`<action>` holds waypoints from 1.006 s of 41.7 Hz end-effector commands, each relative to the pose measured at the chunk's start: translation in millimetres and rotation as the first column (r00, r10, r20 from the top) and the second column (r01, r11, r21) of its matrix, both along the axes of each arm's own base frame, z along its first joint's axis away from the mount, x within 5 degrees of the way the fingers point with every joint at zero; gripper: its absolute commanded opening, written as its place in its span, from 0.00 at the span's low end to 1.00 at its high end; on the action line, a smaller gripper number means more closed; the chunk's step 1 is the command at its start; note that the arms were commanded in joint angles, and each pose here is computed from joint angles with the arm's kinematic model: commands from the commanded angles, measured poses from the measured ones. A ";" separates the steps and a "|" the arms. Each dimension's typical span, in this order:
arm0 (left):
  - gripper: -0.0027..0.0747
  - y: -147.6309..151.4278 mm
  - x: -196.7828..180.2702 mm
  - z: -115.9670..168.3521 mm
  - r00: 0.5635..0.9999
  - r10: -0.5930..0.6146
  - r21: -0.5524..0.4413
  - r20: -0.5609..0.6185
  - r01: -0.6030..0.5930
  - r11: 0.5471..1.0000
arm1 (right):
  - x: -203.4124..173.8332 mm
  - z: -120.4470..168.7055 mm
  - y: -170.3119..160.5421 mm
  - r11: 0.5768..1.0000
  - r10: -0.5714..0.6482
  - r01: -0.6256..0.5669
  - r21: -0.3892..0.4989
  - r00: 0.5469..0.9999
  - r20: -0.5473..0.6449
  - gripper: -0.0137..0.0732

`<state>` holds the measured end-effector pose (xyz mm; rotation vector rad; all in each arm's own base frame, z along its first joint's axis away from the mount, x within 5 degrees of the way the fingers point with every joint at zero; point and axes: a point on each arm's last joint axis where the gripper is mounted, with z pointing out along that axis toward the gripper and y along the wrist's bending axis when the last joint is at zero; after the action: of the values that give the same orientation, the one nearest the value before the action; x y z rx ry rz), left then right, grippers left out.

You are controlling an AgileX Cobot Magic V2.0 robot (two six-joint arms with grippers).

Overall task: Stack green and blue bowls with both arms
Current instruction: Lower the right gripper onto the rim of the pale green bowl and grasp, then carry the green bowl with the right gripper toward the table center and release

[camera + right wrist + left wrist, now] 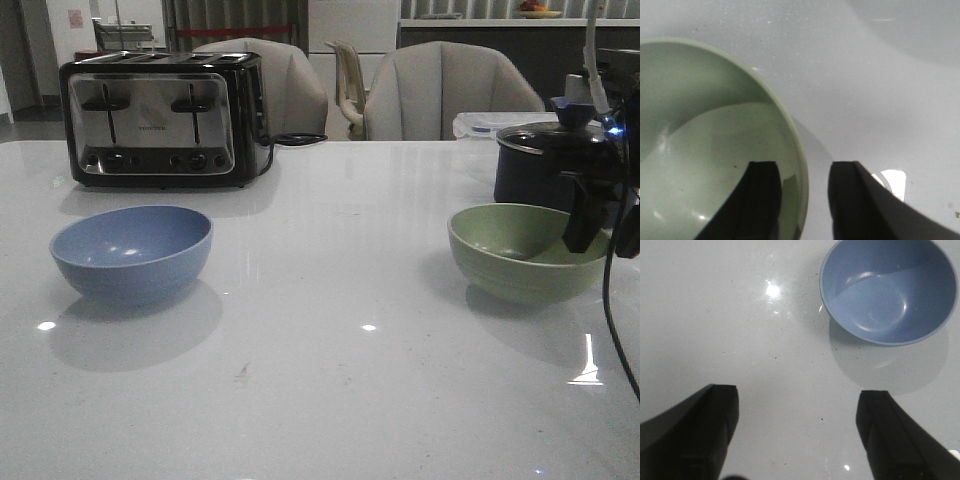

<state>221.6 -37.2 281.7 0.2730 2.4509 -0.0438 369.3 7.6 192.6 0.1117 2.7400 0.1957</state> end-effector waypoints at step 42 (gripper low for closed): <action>0.72 -2.6 4.2 17.7 0.995 -0.006 -0.022 0.104 0.008 1.000 | 4.9 80.3 143.9 0.925 0.369 -0.380 -0.010 0.892 0.263 0.20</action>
<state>221.6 -37.2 281.7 0.2730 2.4509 -0.0438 371.7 145.3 247.8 -0.4073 2.5907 0.3262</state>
